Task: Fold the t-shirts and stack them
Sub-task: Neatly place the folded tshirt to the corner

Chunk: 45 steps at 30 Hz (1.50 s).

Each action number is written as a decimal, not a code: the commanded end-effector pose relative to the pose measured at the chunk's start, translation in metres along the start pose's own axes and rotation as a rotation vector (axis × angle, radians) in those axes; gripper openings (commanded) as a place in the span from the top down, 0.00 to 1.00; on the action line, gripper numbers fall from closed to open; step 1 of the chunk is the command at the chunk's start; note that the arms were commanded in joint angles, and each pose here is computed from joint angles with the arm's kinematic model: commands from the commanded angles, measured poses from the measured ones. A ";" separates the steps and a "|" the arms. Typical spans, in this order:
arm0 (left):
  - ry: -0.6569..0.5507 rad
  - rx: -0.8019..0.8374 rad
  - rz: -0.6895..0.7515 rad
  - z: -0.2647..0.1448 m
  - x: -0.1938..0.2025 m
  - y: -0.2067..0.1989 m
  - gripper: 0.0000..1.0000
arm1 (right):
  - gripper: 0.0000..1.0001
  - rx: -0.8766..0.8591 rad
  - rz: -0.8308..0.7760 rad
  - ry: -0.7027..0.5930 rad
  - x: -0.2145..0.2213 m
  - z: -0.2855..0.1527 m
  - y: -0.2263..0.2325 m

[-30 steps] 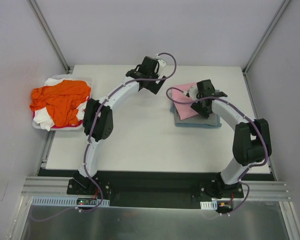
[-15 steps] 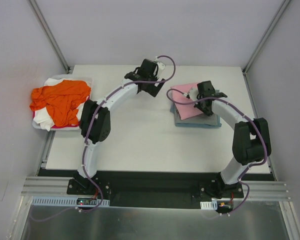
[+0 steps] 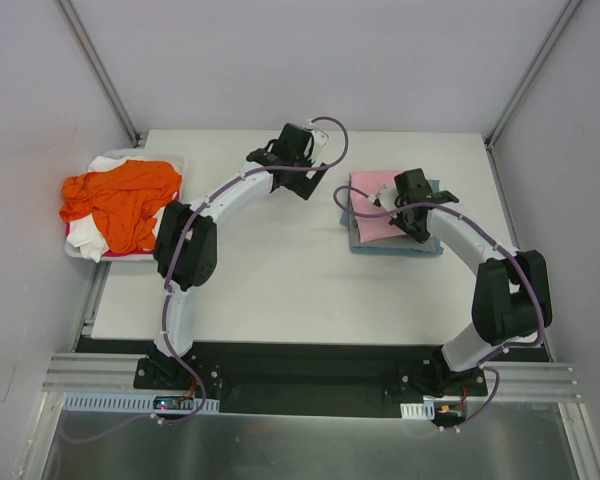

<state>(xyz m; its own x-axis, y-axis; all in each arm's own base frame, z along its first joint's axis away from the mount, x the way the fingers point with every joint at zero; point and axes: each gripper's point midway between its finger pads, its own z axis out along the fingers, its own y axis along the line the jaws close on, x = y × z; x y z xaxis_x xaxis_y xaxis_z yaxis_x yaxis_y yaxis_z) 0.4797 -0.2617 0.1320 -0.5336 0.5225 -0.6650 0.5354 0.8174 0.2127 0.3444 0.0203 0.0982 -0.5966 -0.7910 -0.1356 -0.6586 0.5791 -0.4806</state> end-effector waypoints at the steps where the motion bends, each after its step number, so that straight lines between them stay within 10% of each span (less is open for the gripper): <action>1: -0.084 -0.008 -0.032 -0.027 -0.023 0.004 0.01 | 0.99 0.011 0.015 0.014 0.004 -0.015 -0.004; 9: -0.083 -0.007 -0.023 -0.029 -0.019 0.004 0.01 | 0.99 0.017 -0.002 0.015 -0.008 -0.011 -0.005; 11: -0.082 -0.001 -0.024 -0.028 -0.018 0.002 0.01 | 0.88 0.031 -0.013 0.016 -0.008 -0.007 -0.007; 13: -0.082 0.001 -0.028 -0.028 -0.018 0.002 0.01 | 0.55 0.042 -0.009 0.012 -0.010 -0.003 -0.007; 19: -0.083 -0.007 -0.023 -0.029 -0.018 0.004 0.01 | 0.45 0.072 0.001 -0.003 -0.016 0.001 -0.015; 45: -0.078 -0.006 -0.028 -0.024 -0.016 0.002 0.01 | 0.41 0.064 0.043 0.010 -0.022 0.025 -0.040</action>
<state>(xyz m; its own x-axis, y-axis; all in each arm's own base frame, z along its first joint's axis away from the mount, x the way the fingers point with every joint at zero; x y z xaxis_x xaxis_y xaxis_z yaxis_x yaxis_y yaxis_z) 0.4723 -0.2576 0.1288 -0.5349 0.5194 -0.6664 0.5344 0.8189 0.2094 0.3873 0.0064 0.0869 -0.6267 -0.7710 -0.1133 -0.6201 0.5814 -0.5267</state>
